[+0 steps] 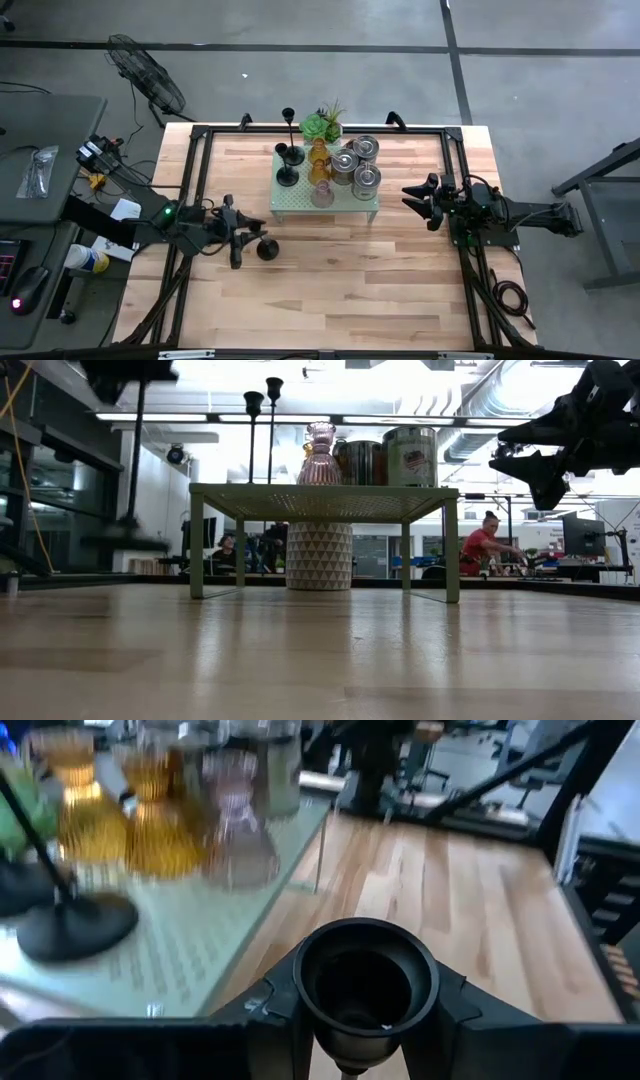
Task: Pick & Place candle stick holders
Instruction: Put the black candle holder on the shelf
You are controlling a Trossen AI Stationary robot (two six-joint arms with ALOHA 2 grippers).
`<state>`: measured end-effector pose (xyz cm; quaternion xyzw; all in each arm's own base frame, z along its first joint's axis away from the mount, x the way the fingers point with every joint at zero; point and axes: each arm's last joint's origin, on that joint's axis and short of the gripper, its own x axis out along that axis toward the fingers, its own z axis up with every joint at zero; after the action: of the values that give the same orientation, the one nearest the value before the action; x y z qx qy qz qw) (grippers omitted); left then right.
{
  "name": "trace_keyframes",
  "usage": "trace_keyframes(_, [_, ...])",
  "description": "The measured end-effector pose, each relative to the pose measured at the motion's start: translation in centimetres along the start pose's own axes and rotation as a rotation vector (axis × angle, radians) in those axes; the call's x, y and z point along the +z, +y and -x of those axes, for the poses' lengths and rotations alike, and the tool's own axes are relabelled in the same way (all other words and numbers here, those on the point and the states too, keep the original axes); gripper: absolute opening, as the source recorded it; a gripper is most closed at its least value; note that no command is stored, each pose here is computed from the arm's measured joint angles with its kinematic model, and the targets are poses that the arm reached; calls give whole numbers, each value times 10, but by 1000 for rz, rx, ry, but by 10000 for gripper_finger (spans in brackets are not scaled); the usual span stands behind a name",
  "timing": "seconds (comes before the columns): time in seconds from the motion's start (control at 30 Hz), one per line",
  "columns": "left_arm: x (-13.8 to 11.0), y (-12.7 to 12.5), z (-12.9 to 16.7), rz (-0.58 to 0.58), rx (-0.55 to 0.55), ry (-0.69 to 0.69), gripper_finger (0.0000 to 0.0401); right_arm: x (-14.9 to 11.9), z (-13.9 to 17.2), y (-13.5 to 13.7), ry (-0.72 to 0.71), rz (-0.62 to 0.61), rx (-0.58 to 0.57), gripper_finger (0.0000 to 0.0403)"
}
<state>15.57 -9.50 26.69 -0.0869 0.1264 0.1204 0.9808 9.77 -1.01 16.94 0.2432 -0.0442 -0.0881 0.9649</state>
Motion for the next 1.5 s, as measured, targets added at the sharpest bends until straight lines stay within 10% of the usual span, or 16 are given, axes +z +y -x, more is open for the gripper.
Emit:
trace_keyframes(0.83, [131,5,13,-129,57,-75,97,0,0,0,0,0,0,206])
trace_keyframes(1.5, [145,46,-63,-153,108,28,100,0,0,0,0,0,-1,206])
